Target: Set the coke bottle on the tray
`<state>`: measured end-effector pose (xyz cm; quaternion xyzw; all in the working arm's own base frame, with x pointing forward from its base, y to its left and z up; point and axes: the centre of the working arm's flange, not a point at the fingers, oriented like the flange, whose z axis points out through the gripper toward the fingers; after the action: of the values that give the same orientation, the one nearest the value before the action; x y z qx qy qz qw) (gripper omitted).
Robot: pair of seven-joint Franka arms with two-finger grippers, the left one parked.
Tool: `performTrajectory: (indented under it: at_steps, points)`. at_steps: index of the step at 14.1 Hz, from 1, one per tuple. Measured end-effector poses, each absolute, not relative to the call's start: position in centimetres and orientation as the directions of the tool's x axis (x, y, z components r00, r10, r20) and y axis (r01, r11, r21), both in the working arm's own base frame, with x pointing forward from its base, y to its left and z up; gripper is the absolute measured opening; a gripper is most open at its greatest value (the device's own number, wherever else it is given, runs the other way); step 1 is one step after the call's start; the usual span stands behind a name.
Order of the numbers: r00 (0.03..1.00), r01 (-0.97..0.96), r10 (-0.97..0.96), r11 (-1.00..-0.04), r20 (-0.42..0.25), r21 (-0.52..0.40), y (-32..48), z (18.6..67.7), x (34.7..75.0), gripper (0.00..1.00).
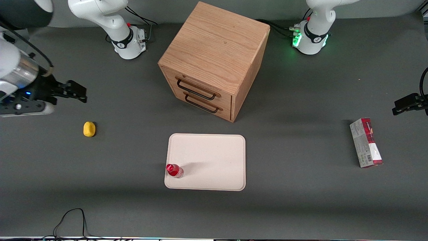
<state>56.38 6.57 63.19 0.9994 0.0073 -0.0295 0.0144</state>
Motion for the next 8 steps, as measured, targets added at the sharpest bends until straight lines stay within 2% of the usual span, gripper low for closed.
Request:
performTrajectory:
  at_steps: [5,8]
  points:
    - [1.0,0.009,0.01,-1.0,0.002,0.015,-0.5,63.5,55.7,1.0]
    - [1.0,0.013,0.013,-1.0,-0.001,0.014,-1.7,62.3,55.5,1.0]
